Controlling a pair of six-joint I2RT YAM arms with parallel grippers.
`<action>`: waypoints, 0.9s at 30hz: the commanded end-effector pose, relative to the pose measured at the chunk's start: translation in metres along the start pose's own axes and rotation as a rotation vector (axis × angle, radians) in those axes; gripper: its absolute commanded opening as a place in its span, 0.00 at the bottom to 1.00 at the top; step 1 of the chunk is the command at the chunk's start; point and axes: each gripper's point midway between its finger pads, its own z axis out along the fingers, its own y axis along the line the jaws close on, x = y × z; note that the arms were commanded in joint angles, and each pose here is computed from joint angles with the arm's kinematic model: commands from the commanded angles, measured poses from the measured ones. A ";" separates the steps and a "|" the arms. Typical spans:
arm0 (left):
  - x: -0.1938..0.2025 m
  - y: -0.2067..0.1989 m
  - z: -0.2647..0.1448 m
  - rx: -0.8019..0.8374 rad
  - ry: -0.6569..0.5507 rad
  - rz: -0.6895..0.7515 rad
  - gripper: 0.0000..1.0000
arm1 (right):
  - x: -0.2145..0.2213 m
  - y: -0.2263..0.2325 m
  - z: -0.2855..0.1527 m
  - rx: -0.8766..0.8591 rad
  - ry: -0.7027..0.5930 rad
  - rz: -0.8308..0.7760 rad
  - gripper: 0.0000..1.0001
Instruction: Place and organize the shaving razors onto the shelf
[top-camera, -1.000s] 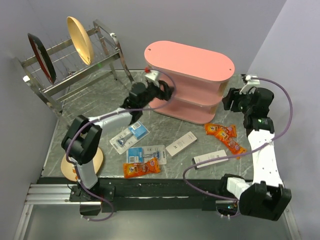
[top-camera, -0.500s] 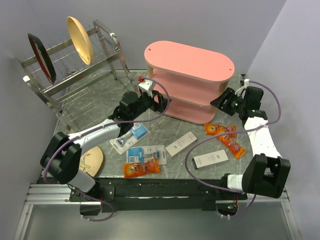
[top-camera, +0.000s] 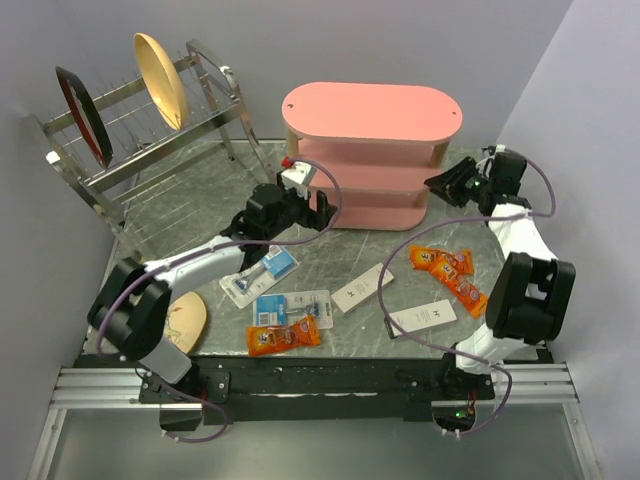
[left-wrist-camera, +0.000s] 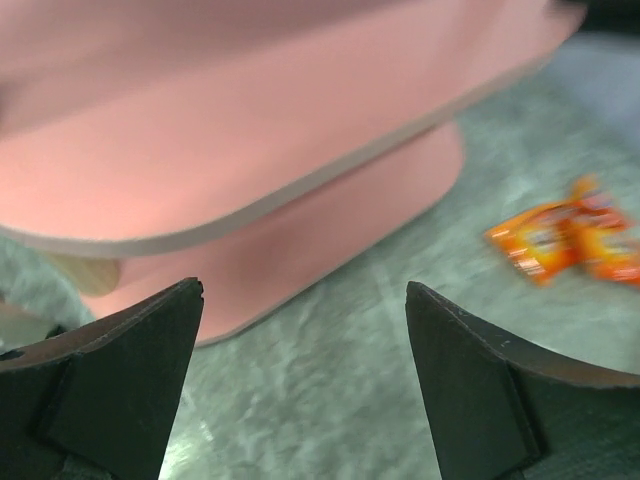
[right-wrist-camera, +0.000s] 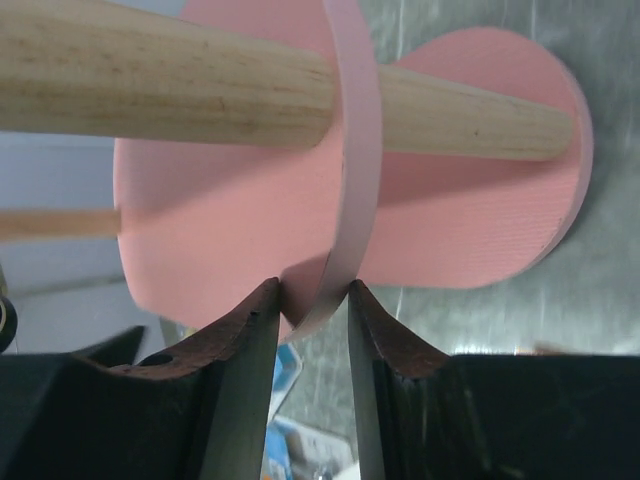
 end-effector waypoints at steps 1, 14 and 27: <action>0.021 0.040 0.027 -0.117 0.039 0.023 0.88 | -0.048 0.002 0.014 0.020 -0.115 -0.081 0.29; 0.003 0.065 0.071 -0.182 0.032 -0.026 0.88 | -0.061 -0.024 -0.011 0.057 -0.167 -0.092 0.25; 0.020 0.028 -0.001 -0.101 0.179 -0.105 0.99 | -0.020 0.001 -0.079 0.099 -0.081 -0.449 0.75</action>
